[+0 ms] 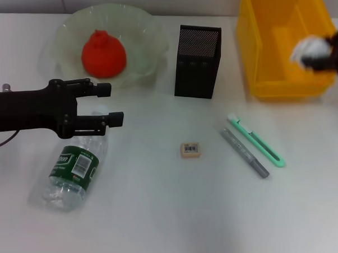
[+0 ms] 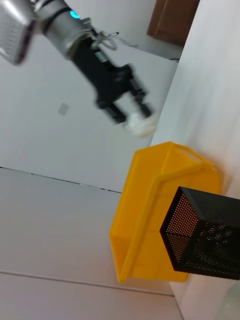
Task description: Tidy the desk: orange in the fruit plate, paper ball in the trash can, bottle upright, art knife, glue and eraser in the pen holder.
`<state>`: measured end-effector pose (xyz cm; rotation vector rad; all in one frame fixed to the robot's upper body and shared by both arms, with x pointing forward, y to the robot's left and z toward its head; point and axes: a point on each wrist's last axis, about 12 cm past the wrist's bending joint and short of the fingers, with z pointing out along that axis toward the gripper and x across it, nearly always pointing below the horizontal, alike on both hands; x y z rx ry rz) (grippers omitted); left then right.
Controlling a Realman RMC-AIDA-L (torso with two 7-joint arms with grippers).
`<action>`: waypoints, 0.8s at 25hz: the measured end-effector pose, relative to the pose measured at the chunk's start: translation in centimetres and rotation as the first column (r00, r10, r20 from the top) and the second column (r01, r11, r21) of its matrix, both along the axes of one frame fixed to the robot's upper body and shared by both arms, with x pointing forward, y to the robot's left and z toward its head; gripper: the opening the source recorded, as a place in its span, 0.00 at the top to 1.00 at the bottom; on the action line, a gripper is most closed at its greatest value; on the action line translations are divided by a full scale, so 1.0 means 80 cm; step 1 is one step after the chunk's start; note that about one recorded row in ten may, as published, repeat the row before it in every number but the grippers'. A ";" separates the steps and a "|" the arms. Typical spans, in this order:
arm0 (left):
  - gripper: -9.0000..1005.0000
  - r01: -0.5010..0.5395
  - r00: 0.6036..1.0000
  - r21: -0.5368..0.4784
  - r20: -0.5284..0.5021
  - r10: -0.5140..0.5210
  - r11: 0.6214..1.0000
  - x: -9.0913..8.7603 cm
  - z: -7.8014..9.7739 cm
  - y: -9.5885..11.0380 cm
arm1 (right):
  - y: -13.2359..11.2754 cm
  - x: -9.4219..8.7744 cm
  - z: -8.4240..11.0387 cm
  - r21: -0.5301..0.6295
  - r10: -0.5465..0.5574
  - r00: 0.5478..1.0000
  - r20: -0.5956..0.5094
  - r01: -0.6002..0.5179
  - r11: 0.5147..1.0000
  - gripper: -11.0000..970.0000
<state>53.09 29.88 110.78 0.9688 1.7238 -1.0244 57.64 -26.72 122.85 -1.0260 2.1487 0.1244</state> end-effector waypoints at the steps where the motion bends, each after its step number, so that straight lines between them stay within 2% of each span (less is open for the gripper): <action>1: 0.21 -0.002 1.000 0.000 -0.001 0.002 1.000 0.000 0.000 0.000 | -0.003 0.002 0.002 0.024 -0.022 0.999 0.042 0.021 0.999 0.45; 2: 0.21 -0.005 1.000 -0.001 -0.005 0.005 1.000 -0.002 -0.002 0.000 | -0.009 0.011 -0.002 0.070 -0.076 0.991 0.106 0.069 0.995 0.44; 5: 0.21 -0.007 1.000 -0.003 -0.008 0.007 1.000 -0.003 -0.003 0.000 | -0.012 0.022 -0.014 0.094 -0.108 0.986 0.129 0.096 0.991 0.43; 7: 0.21 -0.008 1.000 -0.010 -0.013 0.008 1.000 -0.003 -0.003 0.000 | -0.012 0.035 -0.034 0.116 -0.125 0.982 0.138 0.109 0.987 0.42; 11: 0.21 -0.009 1.000 -0.025 -0.019 0.008 1.000 -0.004 -0.001 -0.002 | -0.011 0.041 -0.043 0.141 -0.120 0.981 0.154 0.098 0.985 0.41; 16: 0.21 -0.042 0.998 -0.012 -0.045 0.041 0.999 0.004 0.011 0.001 | -0.016 0.030 -0.048 0.225 -0.099 0.983 0.154 0.063 0.972 0.23; 20: 0.21 -0.124 0.986 0.019 -0.108 0.126 0.992 0.013 0.035 0.008 | -0.031 0.004 -0.052 0.322 -0.038 0.987 0.154 -0.014 0.946 0.17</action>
